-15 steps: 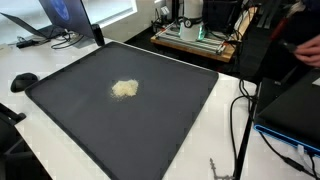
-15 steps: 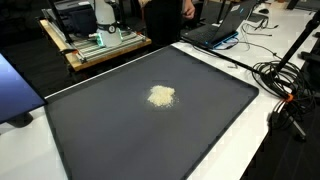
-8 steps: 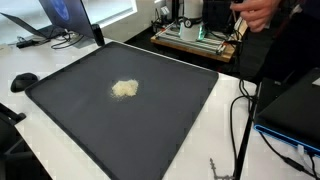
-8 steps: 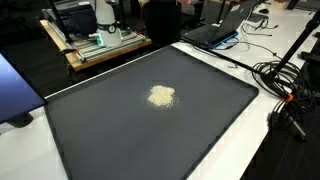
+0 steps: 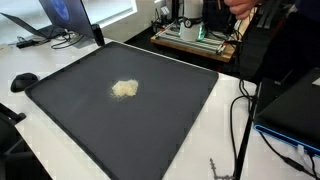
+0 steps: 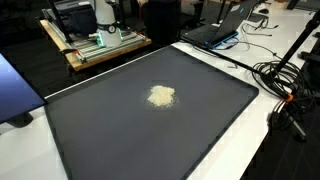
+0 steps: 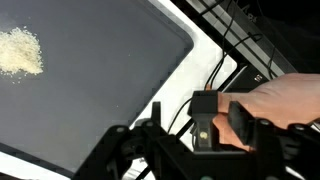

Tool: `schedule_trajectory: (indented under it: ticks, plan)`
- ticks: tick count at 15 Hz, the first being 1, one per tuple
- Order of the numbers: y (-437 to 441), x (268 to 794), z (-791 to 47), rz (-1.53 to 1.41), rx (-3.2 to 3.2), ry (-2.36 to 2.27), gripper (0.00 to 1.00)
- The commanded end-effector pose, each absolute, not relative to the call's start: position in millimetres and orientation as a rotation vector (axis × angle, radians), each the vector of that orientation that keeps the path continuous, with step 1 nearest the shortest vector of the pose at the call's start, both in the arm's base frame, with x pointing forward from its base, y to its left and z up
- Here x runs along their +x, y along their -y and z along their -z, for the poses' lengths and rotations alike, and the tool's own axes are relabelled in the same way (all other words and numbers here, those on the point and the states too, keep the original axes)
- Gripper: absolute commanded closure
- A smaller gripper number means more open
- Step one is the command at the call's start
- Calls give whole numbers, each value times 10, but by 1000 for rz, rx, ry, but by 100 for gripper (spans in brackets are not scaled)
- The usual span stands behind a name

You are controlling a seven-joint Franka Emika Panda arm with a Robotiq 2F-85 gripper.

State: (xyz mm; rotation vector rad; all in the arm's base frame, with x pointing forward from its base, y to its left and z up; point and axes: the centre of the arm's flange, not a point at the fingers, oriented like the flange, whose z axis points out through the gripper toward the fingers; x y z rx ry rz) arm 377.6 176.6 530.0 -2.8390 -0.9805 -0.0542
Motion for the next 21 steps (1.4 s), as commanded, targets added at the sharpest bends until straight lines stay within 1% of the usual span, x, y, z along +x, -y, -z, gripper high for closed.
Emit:
schedule_trajectory:
  ticks: [1, 3, 6, 7, 8, 10, 15, 21]
  plan:
    - [-1722, 3850, -5362, 8, -2792, 1009, 61]
    - [-1721, 3857, -5359, 3, -2788, 1017, 75]
    - [-1730, 3863, -5359, -4, -2786, 1031, 94]
    - [-1734, 3864, -5360, -9, -2785, 1034, 96]
    - [-1738, 3865, -5362, -14, -2782, 1038, 97]
    - [-1725, 3870, -5367, -15, -2779, 1044, 94]
    - [-1614, 4000, -5373, 12, -2828, 983, 95]
    - [-1047, 4846, -5618, 107, -3013, 775, 96]
